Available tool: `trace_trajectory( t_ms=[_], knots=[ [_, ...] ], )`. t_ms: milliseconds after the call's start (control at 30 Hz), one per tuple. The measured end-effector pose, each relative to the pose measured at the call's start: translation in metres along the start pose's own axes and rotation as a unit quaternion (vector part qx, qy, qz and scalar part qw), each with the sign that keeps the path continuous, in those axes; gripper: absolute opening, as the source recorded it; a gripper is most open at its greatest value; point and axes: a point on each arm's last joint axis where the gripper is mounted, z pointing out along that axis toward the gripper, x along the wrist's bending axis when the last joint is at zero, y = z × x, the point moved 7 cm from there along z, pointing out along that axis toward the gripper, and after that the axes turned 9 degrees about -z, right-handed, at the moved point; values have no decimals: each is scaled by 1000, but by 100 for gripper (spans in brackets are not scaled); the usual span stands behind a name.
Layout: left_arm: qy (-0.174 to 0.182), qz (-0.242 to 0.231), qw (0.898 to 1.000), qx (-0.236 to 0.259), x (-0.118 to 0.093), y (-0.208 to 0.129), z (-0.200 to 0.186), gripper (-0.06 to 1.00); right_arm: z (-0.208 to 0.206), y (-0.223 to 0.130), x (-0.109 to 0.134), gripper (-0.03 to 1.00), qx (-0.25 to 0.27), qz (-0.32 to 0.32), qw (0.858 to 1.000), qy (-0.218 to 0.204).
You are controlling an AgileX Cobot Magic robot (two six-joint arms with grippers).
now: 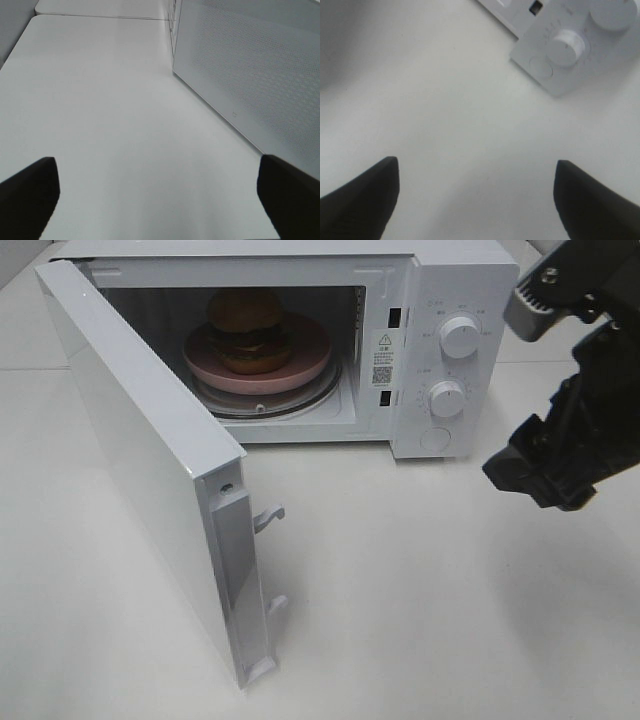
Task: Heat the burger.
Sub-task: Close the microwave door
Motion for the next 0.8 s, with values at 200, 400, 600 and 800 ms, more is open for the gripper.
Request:
trace_trajectory(
  t_ms=[200,400,600,800],
  knots=[
    [0,0,1000,0,0,0,0,99,-25,-25,-2,82,44,48,998,-15],
    [0,0,1000,0,0,0,0,99,-56,-51,-2,81,76,70,994,-30],
    [0,0,1000,0,0,0,0,99,-85,-72,1,79,75,104,991,-41],
    [0,0,1000,0,0,0,0,99,-116,-91,5,78,41,144,987,-57]
  ],
)
